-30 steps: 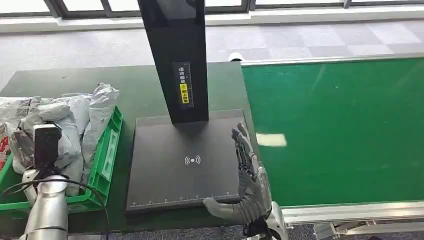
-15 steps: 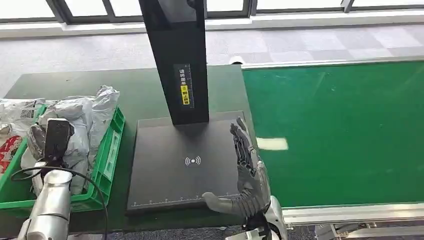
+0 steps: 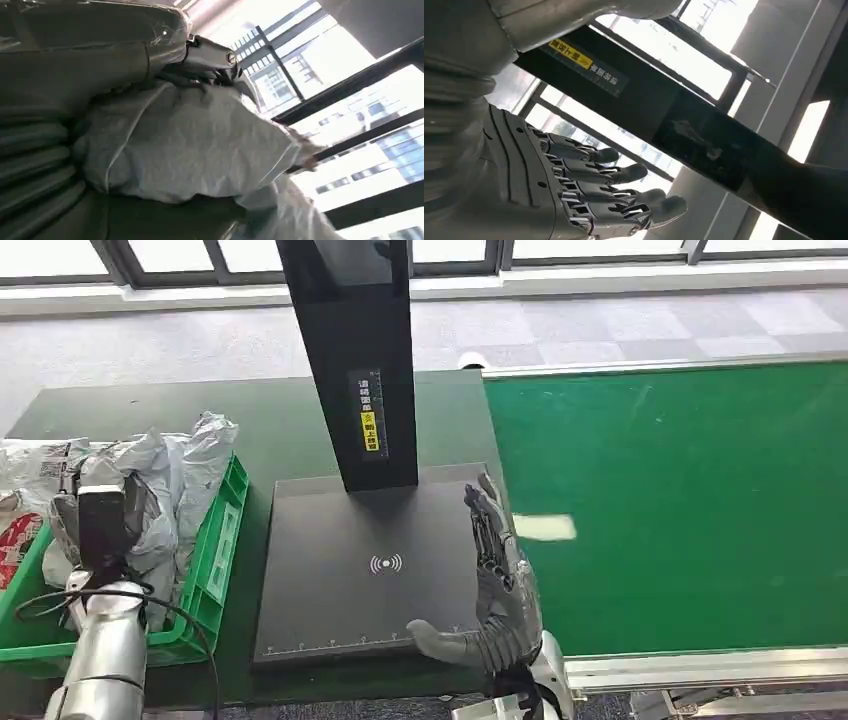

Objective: Moved the parcel from conveyor to table for the left to box.

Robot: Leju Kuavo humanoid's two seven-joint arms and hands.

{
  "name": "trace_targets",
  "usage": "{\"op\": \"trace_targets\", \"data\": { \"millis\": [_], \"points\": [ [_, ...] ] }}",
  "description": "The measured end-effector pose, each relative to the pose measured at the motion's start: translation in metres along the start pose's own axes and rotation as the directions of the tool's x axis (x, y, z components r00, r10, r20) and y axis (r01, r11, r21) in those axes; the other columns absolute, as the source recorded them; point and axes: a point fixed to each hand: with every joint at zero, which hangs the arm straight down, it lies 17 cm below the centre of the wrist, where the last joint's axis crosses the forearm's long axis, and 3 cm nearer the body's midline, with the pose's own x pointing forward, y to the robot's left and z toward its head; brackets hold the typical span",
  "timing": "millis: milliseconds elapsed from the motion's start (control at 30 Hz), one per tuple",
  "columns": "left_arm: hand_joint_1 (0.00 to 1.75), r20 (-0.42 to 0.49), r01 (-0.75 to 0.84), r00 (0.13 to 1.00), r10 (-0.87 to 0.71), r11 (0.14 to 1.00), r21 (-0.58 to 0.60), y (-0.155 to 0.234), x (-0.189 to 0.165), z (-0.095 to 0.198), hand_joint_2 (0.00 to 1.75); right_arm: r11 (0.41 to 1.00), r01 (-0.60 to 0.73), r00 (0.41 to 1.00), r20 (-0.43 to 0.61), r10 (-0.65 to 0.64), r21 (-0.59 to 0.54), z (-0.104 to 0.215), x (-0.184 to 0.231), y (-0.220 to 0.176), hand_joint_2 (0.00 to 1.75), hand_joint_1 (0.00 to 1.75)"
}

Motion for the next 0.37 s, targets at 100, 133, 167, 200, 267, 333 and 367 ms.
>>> {"op": "trace_targets", "data": {
  "millis": [100,133,167,200,267,333,367],
  "points": [
    [0.00,0.010,-0.133,0.991,0.132,0.987,0.087,0.014,0.018,0.022,0.00,1.000,-0.013,1.000,-0.014,0.013,-0.020,0.003,-0.003,-0.005,1.75,0.00],
    [0.00,0.016,-0.176,0.984,0.175,0.978,0.112,0.018,0.026,0.031,0.00,0.999,-0.022,1.000,-0.017,0.021,-0.028,0.003,-0.004,-0.007,1.75,0.00],
    [0.00,0.023,-0.205,0.979,0.204,0.970,0.130,0.022,0.032,0.041,0.00,0.999,-0.032,0.999,-0.024,0.031,-0.037,0.005,-0.005,-0.009,1.75,0.00],
    [0.00,0.012,-0.235,0.972,0.236,0.961,0.146,0.024,0.034,0.054,0.00,0.998,-0.045,0.999,-0.031,0.043,-0.048,0.007,-0.007,-0.012,1.75,0.00],
    [0.00,-0.005,-0.256,0.965,0.261,0.952,0.170,0.028,0.038,0.076,0.00,0.996,-0.062,0.997,-0.045,0.059,-0.058,0.013,-0.008,-0.014,1.75,0.00],
    [0.00,0.019,-0.287,0.957,0.288,0.940,0.186,0.031,0.055,0.083,0.00,0.996,-0.071,0.996,-0.053,0.068,-0.057,0.017,-0.008,-0.014,1.75,0.00],
    [0.00,0.026,-0.296,0.955,0.297,0.936,0.190,0.033,0.059,0.085,0.00,0.996,-0.072,0.996,-0.057,0.069,-0.057,0.019,-0.008,-0.014,1.75,0.00]
  ]
}}
